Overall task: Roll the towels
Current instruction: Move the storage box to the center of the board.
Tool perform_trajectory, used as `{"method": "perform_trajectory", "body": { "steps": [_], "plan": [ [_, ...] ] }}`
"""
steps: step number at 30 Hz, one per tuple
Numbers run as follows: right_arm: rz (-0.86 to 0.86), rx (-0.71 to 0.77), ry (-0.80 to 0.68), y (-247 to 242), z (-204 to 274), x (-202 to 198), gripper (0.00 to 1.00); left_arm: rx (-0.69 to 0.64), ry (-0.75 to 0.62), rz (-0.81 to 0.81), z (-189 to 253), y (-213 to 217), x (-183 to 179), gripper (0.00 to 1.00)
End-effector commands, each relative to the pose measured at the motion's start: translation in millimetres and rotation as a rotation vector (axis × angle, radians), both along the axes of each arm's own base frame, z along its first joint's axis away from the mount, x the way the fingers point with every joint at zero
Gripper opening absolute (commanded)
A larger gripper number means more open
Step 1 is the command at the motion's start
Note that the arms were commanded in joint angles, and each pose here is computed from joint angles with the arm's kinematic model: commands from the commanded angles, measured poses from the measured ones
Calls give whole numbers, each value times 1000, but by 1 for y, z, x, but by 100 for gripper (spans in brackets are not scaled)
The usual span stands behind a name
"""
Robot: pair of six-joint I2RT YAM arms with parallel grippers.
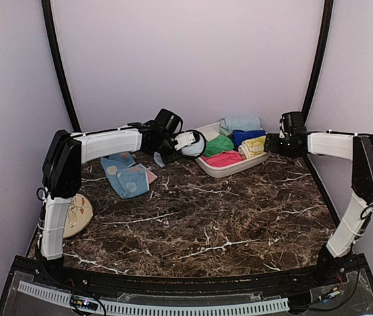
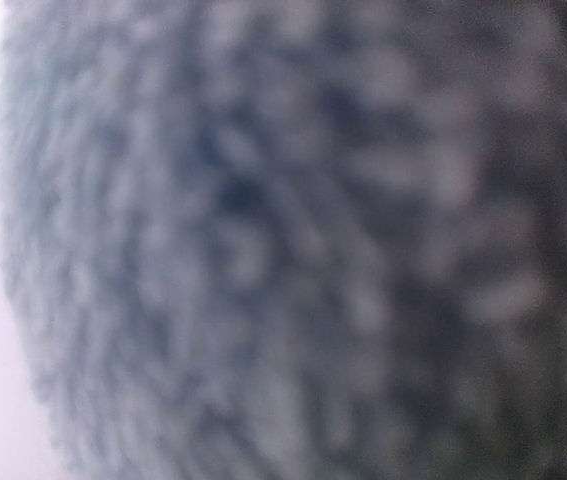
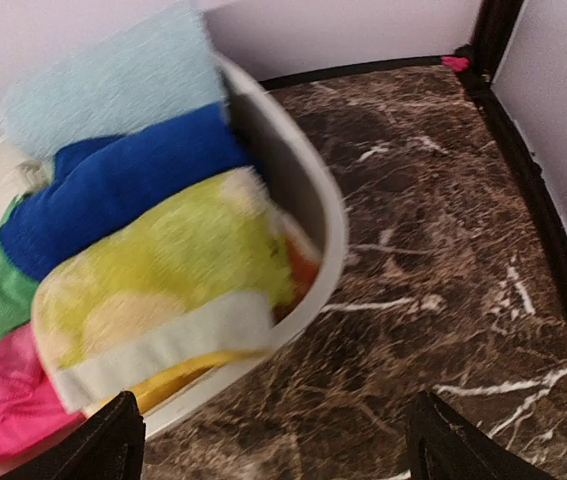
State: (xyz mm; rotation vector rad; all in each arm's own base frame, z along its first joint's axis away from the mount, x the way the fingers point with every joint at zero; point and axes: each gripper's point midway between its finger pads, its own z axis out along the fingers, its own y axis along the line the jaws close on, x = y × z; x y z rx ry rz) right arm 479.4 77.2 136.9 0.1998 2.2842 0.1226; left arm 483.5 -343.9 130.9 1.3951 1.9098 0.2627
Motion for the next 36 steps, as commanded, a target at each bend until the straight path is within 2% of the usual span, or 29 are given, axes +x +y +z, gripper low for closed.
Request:
{"method": "perform_trajectory", "body": {
  "steps": [1, 7, 12, 16, 21, 30, 36],
  "plan": [
    [-27, 82, -73, -24, 22, 50, 90, -31, -31, 32, 27, 4, 5, 0],
    [28, 165, -76, -31, 12, 94, 90, -22, 22, 64, 26, 23, 0, 0],
    [151, 316, -18, -6, -18, 118, 87, -3, 49, 80, 22, 37, -1, 0],
    [243, 412, 12, 18, -26, 120, 84, -1, 47, 94, 22, 45, 1, 0],
    [344, 434, 18, 52, -23, 95, 83, -14, 11, 125, 34, 58, 15, 0],
    [537, 406, 95, 141, -39, 13, 82, -12, -53, 117, 48, 58, 27, 0],
    [575, 419, 147, 175, -56, -32, 83, 39, -192, 88, 73, 65, 56, 0]
  ]
}}
